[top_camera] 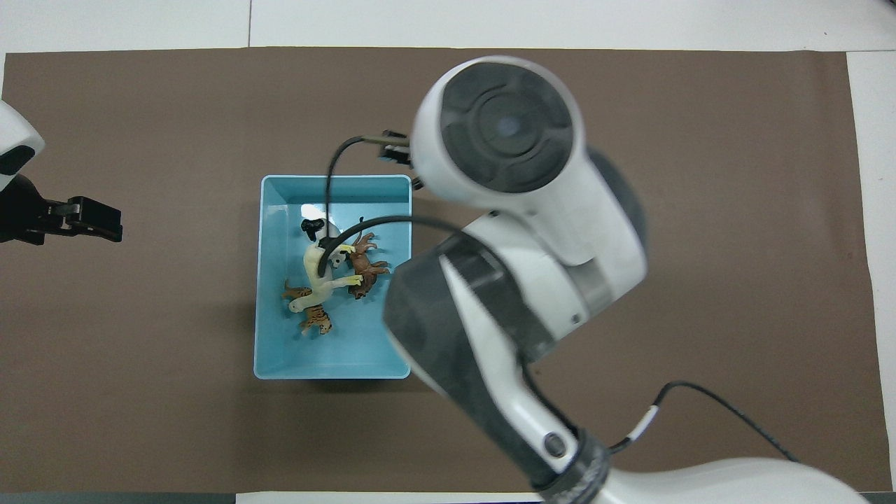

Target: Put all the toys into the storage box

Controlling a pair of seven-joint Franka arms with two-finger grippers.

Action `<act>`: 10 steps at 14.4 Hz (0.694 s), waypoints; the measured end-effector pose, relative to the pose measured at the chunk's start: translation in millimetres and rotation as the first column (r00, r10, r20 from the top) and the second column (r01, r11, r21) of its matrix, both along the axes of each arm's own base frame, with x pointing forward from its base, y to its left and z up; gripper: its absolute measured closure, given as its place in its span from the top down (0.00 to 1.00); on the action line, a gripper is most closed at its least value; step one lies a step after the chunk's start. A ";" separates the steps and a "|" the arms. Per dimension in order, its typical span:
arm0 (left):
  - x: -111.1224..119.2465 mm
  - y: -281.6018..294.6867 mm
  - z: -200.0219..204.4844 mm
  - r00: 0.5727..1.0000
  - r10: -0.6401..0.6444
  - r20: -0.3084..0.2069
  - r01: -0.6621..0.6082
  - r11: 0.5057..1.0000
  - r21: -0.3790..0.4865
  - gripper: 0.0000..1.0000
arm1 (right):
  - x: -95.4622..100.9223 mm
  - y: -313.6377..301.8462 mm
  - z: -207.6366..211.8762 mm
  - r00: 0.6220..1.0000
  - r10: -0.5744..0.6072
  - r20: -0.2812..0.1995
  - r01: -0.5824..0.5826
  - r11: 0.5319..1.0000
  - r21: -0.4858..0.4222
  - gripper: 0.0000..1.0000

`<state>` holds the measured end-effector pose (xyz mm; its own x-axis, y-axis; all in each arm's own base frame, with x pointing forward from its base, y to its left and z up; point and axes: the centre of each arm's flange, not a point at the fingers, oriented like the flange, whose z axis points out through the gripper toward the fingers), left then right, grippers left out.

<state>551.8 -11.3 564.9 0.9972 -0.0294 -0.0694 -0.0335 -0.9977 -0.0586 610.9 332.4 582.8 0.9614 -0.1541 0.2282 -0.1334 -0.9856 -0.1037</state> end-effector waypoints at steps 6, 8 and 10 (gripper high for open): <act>0.0 0.0 0.0 1.000 0.000 0.000 0.000 1.000 0.000 1.00 | 50.4 -201.3 0.9 0.976 0.198 -0.090 -0.208 0.970 -0.122 1.00; 0.0 0.0 0.0 1.000 0.000 0.000 0.000 1.000 0.000 1.00 | 48.2 -261.1 -1.1 0.974 0.188 -0.127 -0.204 0.971 -0.127 1.00; 0.0 0.0 0.0 1.000 0.000 0.000 0.000 1.000 0.000 1.00 | 34.3 -308.5 0.7 0.970 0.152 -0.189 -0.176 0.977 -0.118 1.00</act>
<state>551.8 -11.3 564.9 0.9972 -0.0293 -0.0694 -0.0334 -0.9977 -0.0586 645.2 23.9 583.6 0.9978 0.0295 0.0589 0.0272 -0.9988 0.0406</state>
